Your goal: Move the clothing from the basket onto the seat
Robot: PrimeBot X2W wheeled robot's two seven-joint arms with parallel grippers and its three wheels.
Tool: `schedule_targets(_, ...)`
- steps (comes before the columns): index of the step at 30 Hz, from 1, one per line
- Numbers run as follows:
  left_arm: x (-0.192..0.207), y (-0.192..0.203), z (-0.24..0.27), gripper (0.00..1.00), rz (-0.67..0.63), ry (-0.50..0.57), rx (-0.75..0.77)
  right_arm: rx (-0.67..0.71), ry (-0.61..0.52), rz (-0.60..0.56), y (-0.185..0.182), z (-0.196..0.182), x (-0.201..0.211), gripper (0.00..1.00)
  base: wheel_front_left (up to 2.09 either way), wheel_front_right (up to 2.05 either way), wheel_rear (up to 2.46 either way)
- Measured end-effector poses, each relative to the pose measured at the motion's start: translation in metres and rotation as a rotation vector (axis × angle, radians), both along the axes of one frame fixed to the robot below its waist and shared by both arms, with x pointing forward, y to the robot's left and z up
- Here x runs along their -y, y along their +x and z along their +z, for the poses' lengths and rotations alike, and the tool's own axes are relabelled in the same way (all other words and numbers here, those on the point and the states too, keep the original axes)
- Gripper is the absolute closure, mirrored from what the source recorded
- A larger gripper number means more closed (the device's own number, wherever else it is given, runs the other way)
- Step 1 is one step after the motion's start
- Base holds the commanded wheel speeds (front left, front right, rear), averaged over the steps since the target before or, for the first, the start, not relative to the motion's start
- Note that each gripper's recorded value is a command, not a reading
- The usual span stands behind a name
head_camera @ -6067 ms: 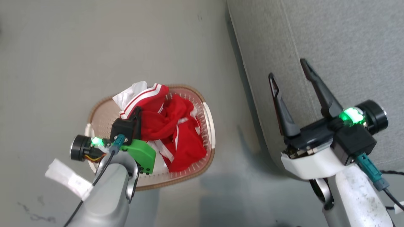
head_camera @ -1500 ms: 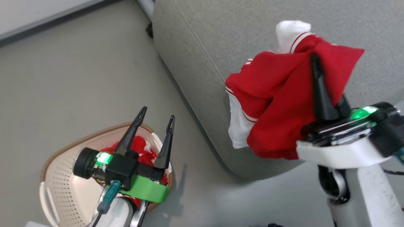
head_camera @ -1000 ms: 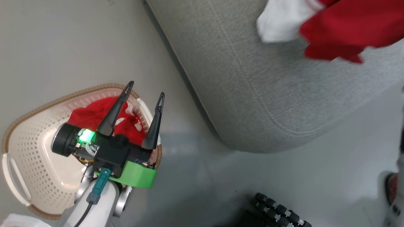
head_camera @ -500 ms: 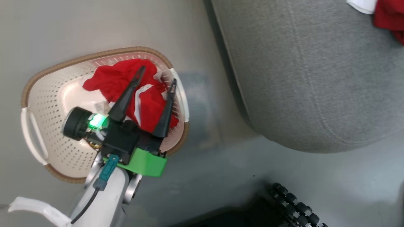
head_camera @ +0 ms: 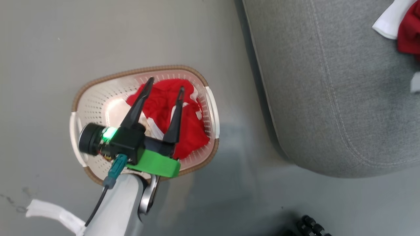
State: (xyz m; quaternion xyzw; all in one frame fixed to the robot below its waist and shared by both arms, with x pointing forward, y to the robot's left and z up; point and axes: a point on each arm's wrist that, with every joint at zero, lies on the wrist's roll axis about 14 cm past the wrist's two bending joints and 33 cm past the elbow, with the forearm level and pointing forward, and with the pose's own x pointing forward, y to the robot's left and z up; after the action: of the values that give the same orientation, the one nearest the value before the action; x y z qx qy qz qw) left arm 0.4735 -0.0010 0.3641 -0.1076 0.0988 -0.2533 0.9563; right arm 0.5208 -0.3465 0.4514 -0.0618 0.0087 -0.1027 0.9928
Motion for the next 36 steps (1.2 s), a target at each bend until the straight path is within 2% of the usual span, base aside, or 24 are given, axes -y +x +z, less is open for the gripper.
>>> schedule_targets(3,-0.022,-0.003,0.015,0.0,0.109,0.003,0.0,-0.007,-0.011,0.041,-0.018,0.006,-0.016,0.0,0.0,0.0,0.0)
schedule_targets(8,-0.056,-0.019,0.043,0.0,0.242,-0.014,0.012,-0.002,0.046,0.125,-0.044,0.012,-0.058,0.0,0.0,0.0,0.0)
schedule_targets(15,-0.09,-0.049,0.084,0.0,0.33,0.025,0.095,-0.004,0.111,0.319,-0.082,0.019,-0.142,0.0,0.0,0.0,0.0)
schedule_targets(24,-0.124,-0.101,0.121,0.0,0.433,0.058,0.179,0.089,0.179,0.443,-0.132,0.055,-0.206,0.0,0.0,0.0,0.0)
schedule_targets(28,-0.133,-0.116,0.146,0.0,0.469,0.041,0.25,0.142,0.18,0.444,-0.151,0.072,-0.211,0.0,0.0,0.0,0.0)
schedule_targets(36,-0.137,-0.137,0.156,0.0,0.491,0.032,0.275,0.137,0.205,0.459,-0.178,0.07,-0.222,0.0,0.0,0.0,0.0)
